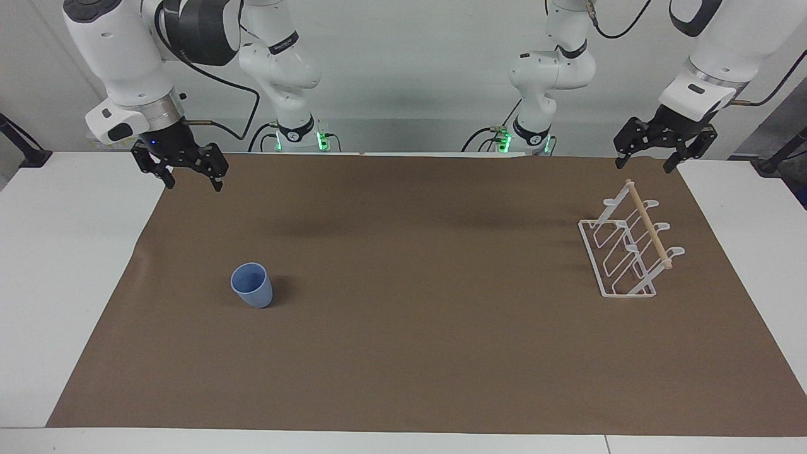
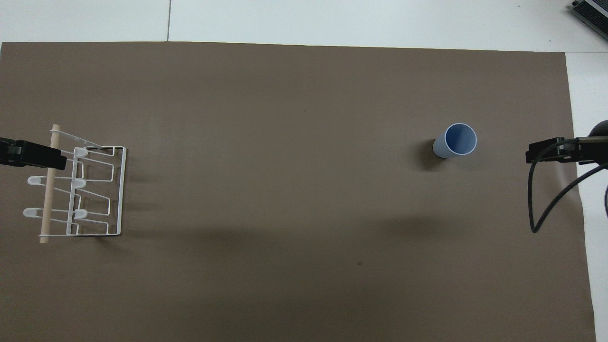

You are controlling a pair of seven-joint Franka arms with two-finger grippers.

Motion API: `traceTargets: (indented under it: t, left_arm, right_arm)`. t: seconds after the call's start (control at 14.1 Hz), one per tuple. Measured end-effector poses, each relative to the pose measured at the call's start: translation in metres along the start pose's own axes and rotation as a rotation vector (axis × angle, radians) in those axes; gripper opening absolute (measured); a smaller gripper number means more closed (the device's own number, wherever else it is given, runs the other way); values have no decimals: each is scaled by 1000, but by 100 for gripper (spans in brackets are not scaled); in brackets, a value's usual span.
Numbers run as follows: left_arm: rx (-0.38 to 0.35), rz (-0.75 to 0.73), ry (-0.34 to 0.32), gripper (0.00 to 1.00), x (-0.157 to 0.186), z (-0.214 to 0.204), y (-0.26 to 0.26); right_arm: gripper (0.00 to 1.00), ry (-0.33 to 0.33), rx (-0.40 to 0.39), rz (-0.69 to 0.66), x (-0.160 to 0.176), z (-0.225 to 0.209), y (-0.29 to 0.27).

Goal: Hang cup on cup holder

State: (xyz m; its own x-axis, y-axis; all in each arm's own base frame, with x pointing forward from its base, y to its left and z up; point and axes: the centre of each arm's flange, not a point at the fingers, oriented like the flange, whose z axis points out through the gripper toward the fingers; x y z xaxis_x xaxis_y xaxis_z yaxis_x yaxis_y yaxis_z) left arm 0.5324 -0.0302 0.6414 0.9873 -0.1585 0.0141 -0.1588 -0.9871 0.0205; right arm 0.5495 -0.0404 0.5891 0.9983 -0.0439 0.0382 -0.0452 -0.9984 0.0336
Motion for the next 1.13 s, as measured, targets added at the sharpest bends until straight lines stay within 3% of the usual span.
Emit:
traceTargets:
  t: [0.35,0.64,0.85,1.13]
  left_arm:
    - [0,-2,2,100,0,0,-1]
    - [1,-3,7,100,1,-1,-1]
    - [1,-3,10,100,1,-1,-1]
    - [1,-3,11,100,1,-1,-1]
  right_arm:
    - [100,3,1,-8,0,0,-3]
    - [100,45,8,-72,4,1,-57]
    - [100,75,15,-80,10,37,-70]
    - [100,51,38,-80,27,109,-69]
